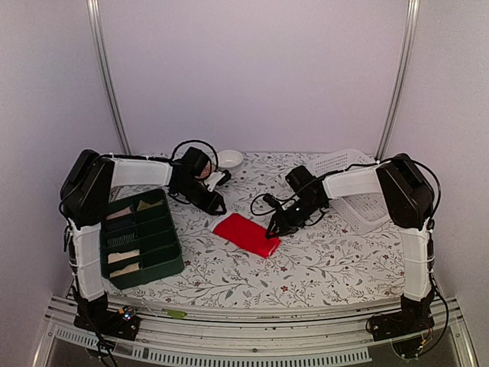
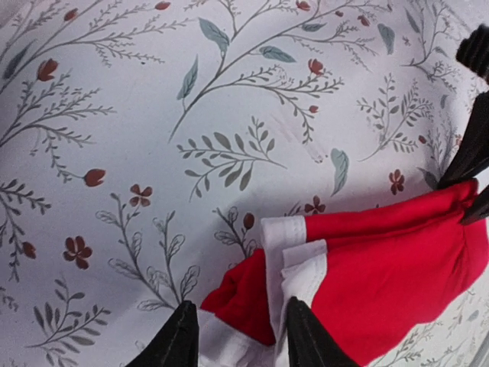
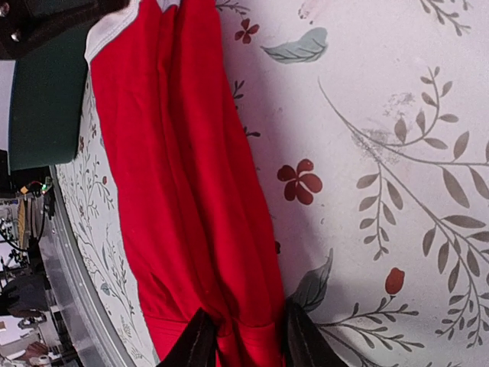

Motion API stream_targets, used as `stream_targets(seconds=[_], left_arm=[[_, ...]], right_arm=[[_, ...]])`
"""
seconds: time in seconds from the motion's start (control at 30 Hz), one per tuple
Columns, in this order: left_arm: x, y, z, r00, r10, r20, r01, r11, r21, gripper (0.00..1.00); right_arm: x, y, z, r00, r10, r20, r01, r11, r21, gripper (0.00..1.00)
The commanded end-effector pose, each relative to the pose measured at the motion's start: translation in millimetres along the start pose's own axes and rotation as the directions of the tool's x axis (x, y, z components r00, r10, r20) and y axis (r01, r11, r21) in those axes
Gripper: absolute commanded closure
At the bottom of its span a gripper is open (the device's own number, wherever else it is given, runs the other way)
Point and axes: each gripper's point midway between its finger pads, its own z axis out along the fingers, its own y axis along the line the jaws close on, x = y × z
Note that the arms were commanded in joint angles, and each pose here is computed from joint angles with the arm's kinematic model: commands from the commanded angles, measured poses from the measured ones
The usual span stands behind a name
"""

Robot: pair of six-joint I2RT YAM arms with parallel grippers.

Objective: Roll the underwear
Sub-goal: Rotate the underwear at the center of the board.

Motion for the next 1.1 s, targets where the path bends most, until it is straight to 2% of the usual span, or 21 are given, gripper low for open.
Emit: stream_targets(seconds=[0.0, 0.07, 0.13, 0.4, 0.53, 0.67, 0.83, 0.9, 1.07], left_arm=[[-11.8, 9.9, -56.7, 0.998, -0.024, 0.057, 0.030, 0.994, -0.105, 0.58], [-2.1, 8.2, -65.6, 0.999, -0.034, 0.036, 0.038, 0.992, -0.119, 0.57], [11.5, 6.2, -70.4, 0.999, -0.048, 0.007, 0.049, 0.991, -0.126, 0.57], [63.6, -14.9, -54.3, 0.988, -0.030, -0.151, 0.015, 0.995, -0.102, 0.65], [78.9, -26.7, -30.9, 0.972, 0.008, -0.234, -0.031, 0.995, -0.091, 0.69], [88.2, -32.2, -4.9, 0.959, 0.019, -0.283, -0.039, 0.997, -0.062, 0.72], [90.3, -39.6, 7.3, 0.950, 0.025, -0.312, -0.037, 0.999, -0.031, 0.76], [91.1, -41.2, 7.3, 0.950, 0.026, -0.310, -0.036, 0.999, -0.024, 0.76], [82.9, -37.2, 3.4, 0.958, 0.018, -0.286, -0.033, 0.998, -0.050, 0.75]], right_arm=[[16.9, -9.1, 6.4, 0.998, 0.023, -0.055, -0.023, 1.000, 0.003, 0.78], [24.0, -8.8, 8.4, 0.997, 0.033, -0.071, -0.034, 0.999, -0.012, 0.86], [33.9, -6.5, 9.9, 0.995, 0.049, -0.092, -0.052, 0.998, -0.034, 0.89], [57.7, 14.7, 0.9, 0.990, 0.095, -0.104, -0.109, 0.985, -0.136, 0.92], [72.3, 33.2, -1.1, 0.985, 0.113, -0.129, -0.138, 0.969, -0.204, 0.86], [85.8, 45.9, 2.9, 0.983, 0.092, -0.158, -0.128, 0.964, -0.233, 0.85], [94.7, 48.5, 6.4, 0.978, 0.111, -0.177, -0.153, 0.959, -0.240, 0.82], [93.3, 50.5, 4.2, 0.979, 0.110, -0.170, -0.150, 0.959, -0.242, 0.73], [82.6, 54.5, -5.2, 0.988, 0.089, -0.130, -0.118, 0.966, -0.231, 0.63]])
